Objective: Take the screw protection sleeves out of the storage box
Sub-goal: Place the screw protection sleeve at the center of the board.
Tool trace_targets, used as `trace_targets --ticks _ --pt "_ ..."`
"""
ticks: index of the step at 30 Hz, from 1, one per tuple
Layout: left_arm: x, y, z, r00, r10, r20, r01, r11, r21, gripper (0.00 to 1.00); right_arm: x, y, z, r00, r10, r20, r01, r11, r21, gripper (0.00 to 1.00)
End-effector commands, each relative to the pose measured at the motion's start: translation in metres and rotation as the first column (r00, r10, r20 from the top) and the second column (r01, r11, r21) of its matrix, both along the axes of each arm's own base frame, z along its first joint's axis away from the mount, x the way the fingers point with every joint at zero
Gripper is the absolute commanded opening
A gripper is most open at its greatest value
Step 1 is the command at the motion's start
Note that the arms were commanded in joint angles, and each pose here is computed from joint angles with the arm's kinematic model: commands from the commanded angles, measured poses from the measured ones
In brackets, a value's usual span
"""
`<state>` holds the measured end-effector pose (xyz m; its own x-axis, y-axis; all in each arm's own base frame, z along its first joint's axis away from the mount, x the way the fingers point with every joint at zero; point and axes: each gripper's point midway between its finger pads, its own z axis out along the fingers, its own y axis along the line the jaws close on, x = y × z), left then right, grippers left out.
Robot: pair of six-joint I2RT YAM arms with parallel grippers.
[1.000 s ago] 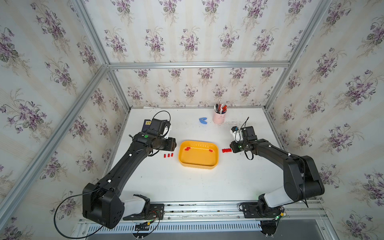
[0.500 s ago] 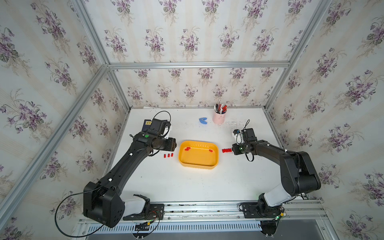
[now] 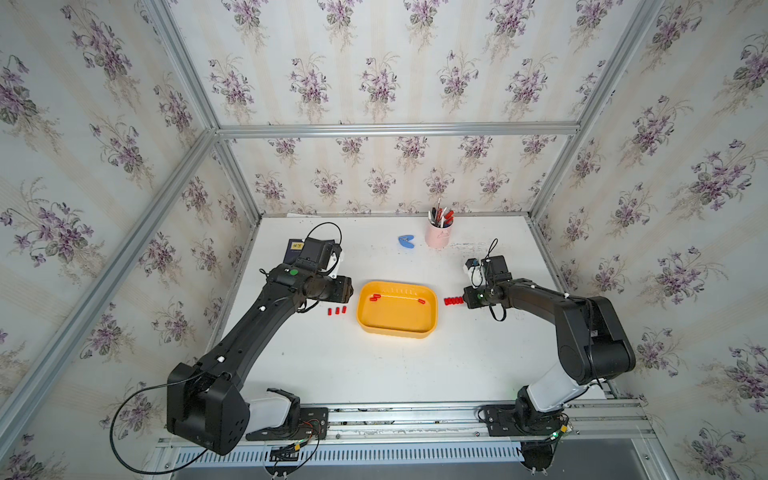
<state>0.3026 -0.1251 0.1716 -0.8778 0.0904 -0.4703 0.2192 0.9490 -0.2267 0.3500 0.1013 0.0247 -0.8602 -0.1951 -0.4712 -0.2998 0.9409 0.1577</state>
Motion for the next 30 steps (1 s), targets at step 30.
trace_targets --ticks 30 --pt "-0.001 -0.012 0.011 0.999 -0.032 0.019 0.033 0.999 -0.042 0.62 0.013 0.002 0.065 0.992 -0.020 0.123 0.013 0.998 0.062 0.24"
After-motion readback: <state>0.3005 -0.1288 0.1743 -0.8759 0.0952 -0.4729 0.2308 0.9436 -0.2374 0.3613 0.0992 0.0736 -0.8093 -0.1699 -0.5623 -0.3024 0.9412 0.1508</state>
